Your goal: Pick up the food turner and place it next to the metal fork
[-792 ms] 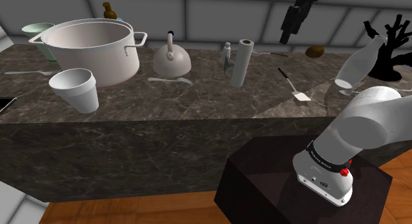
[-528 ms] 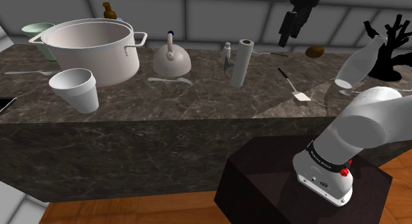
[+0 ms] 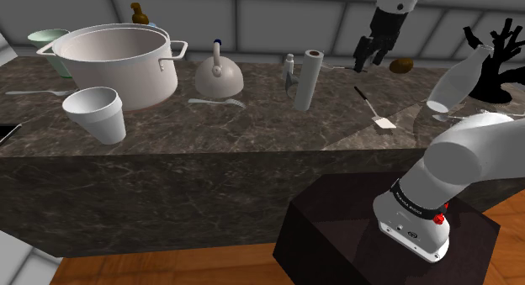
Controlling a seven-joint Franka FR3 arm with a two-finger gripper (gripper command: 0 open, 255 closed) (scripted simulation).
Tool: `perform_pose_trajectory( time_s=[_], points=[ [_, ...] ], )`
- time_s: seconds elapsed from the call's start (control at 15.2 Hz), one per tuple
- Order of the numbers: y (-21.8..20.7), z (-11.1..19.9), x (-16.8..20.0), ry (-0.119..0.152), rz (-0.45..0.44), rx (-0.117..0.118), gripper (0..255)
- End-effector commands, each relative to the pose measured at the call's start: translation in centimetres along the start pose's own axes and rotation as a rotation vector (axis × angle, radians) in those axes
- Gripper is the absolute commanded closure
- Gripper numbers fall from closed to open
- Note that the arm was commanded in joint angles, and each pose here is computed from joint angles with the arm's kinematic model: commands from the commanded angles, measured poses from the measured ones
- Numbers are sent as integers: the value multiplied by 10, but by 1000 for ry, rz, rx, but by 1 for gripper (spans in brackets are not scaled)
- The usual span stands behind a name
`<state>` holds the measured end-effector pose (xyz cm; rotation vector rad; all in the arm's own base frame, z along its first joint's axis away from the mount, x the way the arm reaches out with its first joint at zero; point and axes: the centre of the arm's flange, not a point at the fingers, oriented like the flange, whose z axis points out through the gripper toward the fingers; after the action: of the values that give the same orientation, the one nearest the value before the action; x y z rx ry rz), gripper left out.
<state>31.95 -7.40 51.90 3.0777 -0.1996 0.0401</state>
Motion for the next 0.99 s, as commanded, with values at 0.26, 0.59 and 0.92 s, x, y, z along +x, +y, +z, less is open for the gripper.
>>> perform_pose_trajectory(
  time_s=[0.26, 0.59, 0.92],
  points=[
    [55, 57, 4, 10, 189, 12, 0],
    [102, 105, -1, 16, 346, 22, 0],
    [143, 149, -12, 23, 489, 31, 0]
  ],
)
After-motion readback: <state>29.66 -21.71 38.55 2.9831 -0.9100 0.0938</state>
